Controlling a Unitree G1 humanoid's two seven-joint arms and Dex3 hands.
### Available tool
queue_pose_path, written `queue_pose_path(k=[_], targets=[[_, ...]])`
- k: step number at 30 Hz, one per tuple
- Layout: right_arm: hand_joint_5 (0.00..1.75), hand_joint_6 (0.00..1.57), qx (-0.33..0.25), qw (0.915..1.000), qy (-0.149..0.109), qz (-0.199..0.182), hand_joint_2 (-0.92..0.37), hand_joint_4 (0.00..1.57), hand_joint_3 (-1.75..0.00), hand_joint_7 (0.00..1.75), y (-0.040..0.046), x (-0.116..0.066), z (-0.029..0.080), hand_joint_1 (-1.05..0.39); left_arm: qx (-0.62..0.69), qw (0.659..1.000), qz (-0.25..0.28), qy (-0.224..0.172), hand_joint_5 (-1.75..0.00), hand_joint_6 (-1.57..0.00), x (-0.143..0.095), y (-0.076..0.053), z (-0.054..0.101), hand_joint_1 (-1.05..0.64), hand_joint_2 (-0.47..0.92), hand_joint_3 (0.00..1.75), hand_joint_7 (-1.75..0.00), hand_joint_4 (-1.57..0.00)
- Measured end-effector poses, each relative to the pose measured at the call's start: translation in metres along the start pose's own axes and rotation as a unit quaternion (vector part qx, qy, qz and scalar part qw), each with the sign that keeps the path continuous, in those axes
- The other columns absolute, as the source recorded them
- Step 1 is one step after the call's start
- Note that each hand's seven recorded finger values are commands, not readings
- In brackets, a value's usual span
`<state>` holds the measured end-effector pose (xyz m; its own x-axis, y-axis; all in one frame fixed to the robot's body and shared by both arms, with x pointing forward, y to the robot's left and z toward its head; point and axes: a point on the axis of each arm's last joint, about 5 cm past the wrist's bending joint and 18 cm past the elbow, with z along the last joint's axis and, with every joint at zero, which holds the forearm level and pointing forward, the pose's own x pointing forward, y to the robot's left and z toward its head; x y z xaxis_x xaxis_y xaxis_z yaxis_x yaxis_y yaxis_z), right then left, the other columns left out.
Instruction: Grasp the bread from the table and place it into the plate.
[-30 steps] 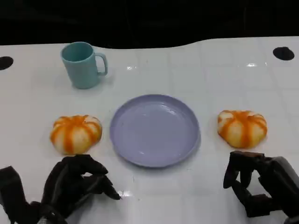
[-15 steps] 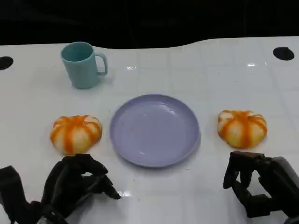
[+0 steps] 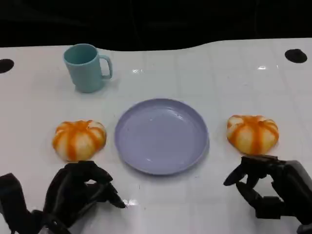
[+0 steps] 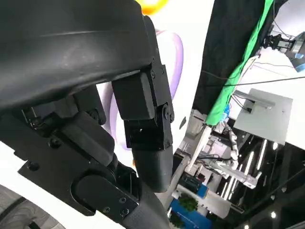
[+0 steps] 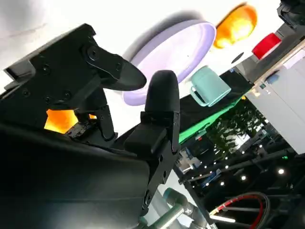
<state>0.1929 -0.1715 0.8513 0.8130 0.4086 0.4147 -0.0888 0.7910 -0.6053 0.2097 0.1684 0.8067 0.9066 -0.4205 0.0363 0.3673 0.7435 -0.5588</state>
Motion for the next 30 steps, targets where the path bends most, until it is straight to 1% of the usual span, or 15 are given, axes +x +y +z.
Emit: queue_pose_path(k=[4,7,8,10,14,16,18,19,21,25,30], targets=[[0.99,0.56,-0.008,0.9999,0.002,-0.011,-0.84,0.46,-0.32,0.56,-0.0038,0.004,0.001,-0.23,-0.001,1.0,0.0,0.0,-0.59,-1.57,0.001,0.0,0.0,-1.05,0.61,0.0,-0.36,-1.57],[0.82,0.46,-0.012,0.9997,0.006,-0.019,-0.91,0.34,-0.15,0.47,-0.0099,0.007,0.004,-0.3,-0.001,1.0,-0.001,0.001,-0.59,-1.57,0.001,0.0,0.0,-1.05,0.6,0.0,-0.36,-1.57],[0.79,0.44,-0.018,0.9996,0.005,-0.02,-0.92,0.32,-0.14,0.45,-0.0128,0.008,0.005,-0.31,-0.001,1.0,-0.001,0.0,-0.59,-1.57,0.002,0.0,0.0,-1.05,0.6,0.0,-0.36,-1.57],[0.62,0.45,-0.031,0.9993,0.002,-0.019,-0.92,0.3,-0.1,0.29,-0.0181,0.011,0.008,-0.36,-0.001,1.0,-0.001,0.0,-0.59,-1.57,0.002,0.0,0.0,-1.05,0.6,0.0,-0.35,-1.57],[0.47,0.45,-0.066,0.9977,0.007,-0.017,-0.92,0.26,-0.06,0.14,-0.0286,0.015,0.011,-0.41,-0.001,1.0,-0.003,-0.001,-0.59,-1.57,0.002,-0.001,0.0,-1.05,0.6,0.0,-0.36,-1.57],[0.43,0.43,-0.081,0.9965,0.013,-0.016,-0.92,0.22,-0.04,0.1,-0.0342,0.016,0.011,-0.42,-0.001,1.0,-0.003,-0.002,-0.59,-1.57,0.002,-0.001,0.0,-1.05,0.61,0.0,-0.35,-1.57],[0.41,0.41,-0.095,0.9952,0.021,-0.011,-0.91,0.19,-0.02,0.08,-0.0378,0.017,0.012,-0.42,-0.001,1.0,-0.006,-0.002,-0.58,-1.57,0.002,-0.001,0.0,-1.05,0.61,0.0,-0.35,-1.57],[0.39,0.38,-0.103,0.9943,0.023,-0.007,-0.91,0.14,-0.02,0.05,-0.0395,0.018,0.012,-0.44,-0.001,1.0,-0.009,-0.002,-0.58,-1.57,0.002,-0.001,0.0,-1.05,0.61,0.0,-0.35,-1.57],[0.38,0.35,-0.12,0.9923,0.028,0.005,-0.9,0.1,-0.01,0.03,-0.0433,0.02,0.013,-0.47,-0.001,1.0,-0.01,-0.002,-0.58,-1.57,0.002,-0.001,0.0,-1.05,0.61,0.0,-0.35,-1.57],[0.39,0.33,-0.17,0.9838,0.046,0.034,-0.88,0.06,0.0,0.01,-0.0549,0.025,0.017,-0.55,-0.001,1.0,-0.01,-0.003,-0.59,-1.57,0.002,-0.001,0.0,-1.05,0.61,0.0,-0.37,-1.57],[0.38,0.31,-0.224,0.9702,0.068,0.062,-0.85,0.01,0.0,0.0,-0.0654,0.032,0.02,-0.55,-0.002,1.0,-0.009,-0.002,-0.59,-1.57,0.002,-0.002,-0.001,-1.05,0.61,0.0,-0.36,-1.57]])
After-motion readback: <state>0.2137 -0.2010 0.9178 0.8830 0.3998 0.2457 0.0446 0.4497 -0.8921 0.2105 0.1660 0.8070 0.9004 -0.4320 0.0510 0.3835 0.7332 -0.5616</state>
